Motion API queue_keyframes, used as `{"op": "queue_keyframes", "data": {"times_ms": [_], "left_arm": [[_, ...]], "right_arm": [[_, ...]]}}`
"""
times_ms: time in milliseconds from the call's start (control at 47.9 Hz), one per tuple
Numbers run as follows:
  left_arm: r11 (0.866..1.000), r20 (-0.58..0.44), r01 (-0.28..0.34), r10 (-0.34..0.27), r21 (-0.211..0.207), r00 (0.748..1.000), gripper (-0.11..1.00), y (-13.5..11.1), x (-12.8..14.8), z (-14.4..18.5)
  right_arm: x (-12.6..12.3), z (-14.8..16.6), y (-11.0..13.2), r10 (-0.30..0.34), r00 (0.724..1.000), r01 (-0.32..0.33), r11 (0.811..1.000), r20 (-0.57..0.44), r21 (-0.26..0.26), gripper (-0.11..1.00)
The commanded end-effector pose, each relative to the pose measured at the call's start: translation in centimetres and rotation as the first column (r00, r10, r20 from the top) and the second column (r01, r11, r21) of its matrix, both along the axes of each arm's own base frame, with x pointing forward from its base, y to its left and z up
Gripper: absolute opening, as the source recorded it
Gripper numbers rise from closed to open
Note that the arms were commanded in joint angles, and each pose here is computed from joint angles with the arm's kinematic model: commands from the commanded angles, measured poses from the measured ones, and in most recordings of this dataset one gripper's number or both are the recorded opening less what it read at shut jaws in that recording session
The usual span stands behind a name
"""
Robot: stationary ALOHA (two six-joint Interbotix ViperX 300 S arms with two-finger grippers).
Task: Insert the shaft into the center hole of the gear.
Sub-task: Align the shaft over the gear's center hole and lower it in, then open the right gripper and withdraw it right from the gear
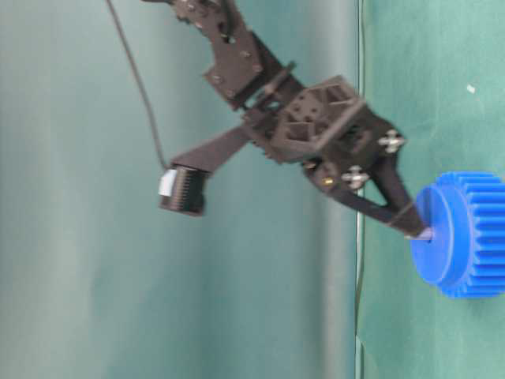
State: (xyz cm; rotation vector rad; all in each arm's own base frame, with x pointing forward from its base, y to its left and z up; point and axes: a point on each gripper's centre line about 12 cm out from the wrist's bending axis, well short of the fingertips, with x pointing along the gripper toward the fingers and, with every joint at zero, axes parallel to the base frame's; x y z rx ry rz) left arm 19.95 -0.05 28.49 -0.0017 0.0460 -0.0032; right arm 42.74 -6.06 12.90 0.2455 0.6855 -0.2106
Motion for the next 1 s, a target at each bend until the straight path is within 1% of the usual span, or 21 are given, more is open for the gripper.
{"op": "queue_keyframes", "data": {"times_ms": [0,376,522,563,605,730,835,855,897,981], "left_arm": [[1.0,0.025,0.002,-0.002,0.003,1.0,0.0,-0.03,0.22,0.98],[1.0,0.026,0.002,-0.002,0.003,1.0,0.0,-0.03,0.22,1.04],[1.0,0.025,0.002,-0.002,0.003,1.0,0.0,-0.03,0.22,0.98],[1.0,0.026,0.002,-0.002,0.003,1.0,0.0,-0.03,0.22,1.04],[1.0,0.025,0.002,-0.002,0.003,1.0,0.0,-0.03,0.22,0.98],[1.0,0.025,0.002,-0.002,0.001,1.0,0.0,-0.03,0.22,0.98],[1.0,0.025,0.002,-0.002,0.003,1.0,0.0,-0.03,0.22,0.98],[1.0,0.025,0.002,-0.002,0.001,1.0,0.0,-0.03,0.22,0.98],[1.0,0.025,0.002,-0.002,0.001,1.0,0.0,-0.03,0.22,0.98],[1.0,0.026,0.002,-0.002,0.001,1.0,0.0,-0.03,0.22,1.04]], "right_arm": [[0.31,0.53,0.1,0.005,1.0,-0.005,1.0,0.011,-0.002,0.17],[0.1,0.14,0.17,0.01,1.0,-0.01,1.0,-0.021,0.001,0.17],[0.15,0.2,0.16,0.008,1.0,-0.008,1.0,-0.018,0.003,0.18],[0.17,0.22,0.15,0.007,1.0,-0.007,1.0,-0.015,0.003,0.24],[0.17,0.22,0.15,0.008,1.0,-0.008,1.0,-0.015,0.002,0.34],[0.19,0.25,0.15,0.008,1.0,-0.007,1.0,-0.012,0.002,0.7],[0.19,0.25,0.15,0.007,1.0,-0.006,1.0,-0.012,0.003,0.93],[0.19,0.25,0.15,0.008,1.0,-0.007,1.0,-0.012,0.002,0.96],[0.19,0.25,0.15,0.007,1.0,-0.006,1.0,-0.012,0.003,0.98],[0.24,0.37,0.14,0.006,1.0,-0.005,1.0,-0.009,0.003,0.95]]}}
